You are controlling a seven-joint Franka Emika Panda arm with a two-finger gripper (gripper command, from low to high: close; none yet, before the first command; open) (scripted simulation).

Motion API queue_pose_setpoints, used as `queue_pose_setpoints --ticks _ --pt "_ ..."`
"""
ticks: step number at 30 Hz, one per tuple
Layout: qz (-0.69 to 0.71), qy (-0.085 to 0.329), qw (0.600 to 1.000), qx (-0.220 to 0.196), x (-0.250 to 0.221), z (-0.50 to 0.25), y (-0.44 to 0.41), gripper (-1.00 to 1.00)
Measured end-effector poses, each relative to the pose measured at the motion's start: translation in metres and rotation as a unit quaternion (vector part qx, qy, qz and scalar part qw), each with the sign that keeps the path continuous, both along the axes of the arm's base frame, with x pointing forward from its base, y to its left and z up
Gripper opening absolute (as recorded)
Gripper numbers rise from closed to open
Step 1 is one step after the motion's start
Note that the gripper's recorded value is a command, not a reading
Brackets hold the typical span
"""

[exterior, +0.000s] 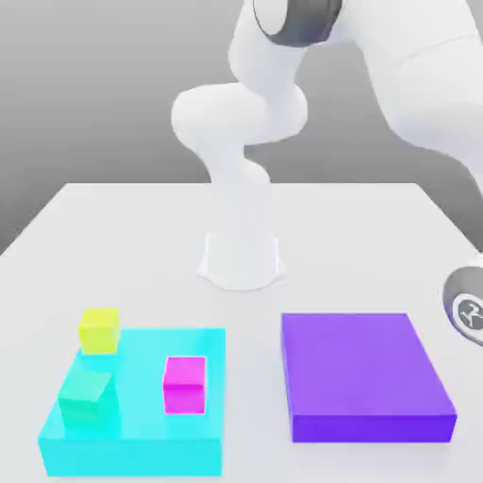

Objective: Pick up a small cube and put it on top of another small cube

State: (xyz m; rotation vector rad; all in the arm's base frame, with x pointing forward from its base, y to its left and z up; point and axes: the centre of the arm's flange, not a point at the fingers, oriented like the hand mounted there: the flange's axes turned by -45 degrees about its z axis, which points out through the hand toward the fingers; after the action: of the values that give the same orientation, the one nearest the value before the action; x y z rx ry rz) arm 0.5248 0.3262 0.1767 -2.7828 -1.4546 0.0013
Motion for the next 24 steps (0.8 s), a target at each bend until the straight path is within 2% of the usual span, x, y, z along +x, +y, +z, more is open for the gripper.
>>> queue_pose_setpoints --ticks 7,12,17,24 --pt "-0.028 -0.018 0.999 -0.033 0.024 0.073 -0.153 -1.00" --pt "-0.056 -0.018 0.997 -0.050 0.007 0.110 -0.278 -1.00" --pt "-0.124 -0.008 0.991 -0.052 -0.056 0.136 -0.436 -1.00" --pt "-0.121 0.001 0.992 -0.023 -0.159 0.144 -0.509 -1.00"
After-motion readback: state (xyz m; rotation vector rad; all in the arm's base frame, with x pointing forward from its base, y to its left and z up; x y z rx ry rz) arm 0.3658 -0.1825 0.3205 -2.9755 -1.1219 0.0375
